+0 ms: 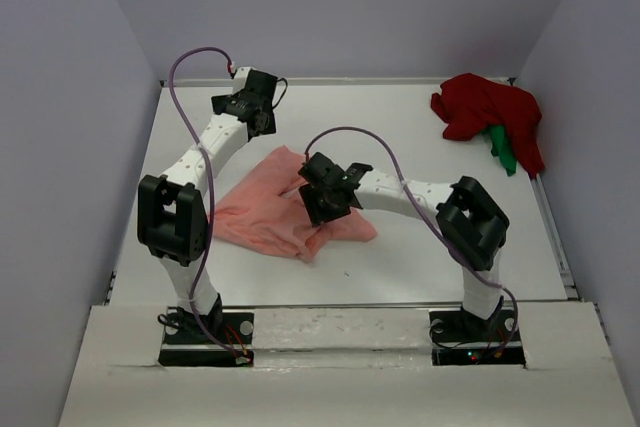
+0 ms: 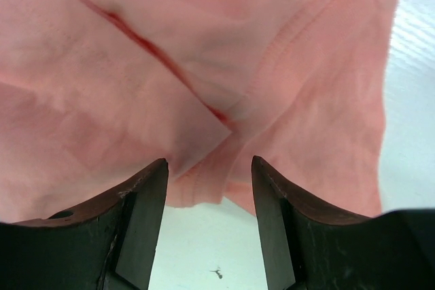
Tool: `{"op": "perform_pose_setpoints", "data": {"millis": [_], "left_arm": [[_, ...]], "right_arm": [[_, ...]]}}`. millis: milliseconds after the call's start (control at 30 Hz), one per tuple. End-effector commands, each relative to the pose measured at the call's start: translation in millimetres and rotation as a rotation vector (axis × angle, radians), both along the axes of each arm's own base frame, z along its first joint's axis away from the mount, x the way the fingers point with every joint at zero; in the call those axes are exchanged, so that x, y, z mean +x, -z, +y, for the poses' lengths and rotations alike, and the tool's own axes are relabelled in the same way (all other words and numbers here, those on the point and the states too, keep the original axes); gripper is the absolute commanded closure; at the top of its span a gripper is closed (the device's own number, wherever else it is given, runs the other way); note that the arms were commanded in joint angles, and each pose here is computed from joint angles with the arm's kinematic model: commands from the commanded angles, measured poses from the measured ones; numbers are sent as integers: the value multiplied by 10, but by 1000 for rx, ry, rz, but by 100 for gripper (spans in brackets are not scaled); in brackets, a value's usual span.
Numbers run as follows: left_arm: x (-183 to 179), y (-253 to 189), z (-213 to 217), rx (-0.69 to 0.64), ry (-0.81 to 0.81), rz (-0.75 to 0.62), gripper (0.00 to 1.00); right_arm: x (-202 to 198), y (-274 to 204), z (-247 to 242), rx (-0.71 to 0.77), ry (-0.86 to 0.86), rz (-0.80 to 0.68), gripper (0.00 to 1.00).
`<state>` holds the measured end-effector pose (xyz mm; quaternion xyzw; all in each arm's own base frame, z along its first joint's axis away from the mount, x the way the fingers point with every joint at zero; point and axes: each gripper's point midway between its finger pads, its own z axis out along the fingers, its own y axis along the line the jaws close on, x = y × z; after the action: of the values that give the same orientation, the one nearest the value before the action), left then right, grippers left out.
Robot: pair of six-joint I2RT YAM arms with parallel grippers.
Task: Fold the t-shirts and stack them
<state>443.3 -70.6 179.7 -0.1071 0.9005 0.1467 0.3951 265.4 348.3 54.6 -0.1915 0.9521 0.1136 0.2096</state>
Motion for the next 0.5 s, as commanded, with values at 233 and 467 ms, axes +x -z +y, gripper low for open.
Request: {"op": "perform_pose_setpoints", "data": {"millis": [233,467], "left_arm": [[-42,-180,38,-15,9,-44,1],[-30,-184,23,-25,15,-49,1]], "right_arm": [[371,-60,-982,-150,286,-99,44],[284,24,-1313,-167,331,-74,46]]}}
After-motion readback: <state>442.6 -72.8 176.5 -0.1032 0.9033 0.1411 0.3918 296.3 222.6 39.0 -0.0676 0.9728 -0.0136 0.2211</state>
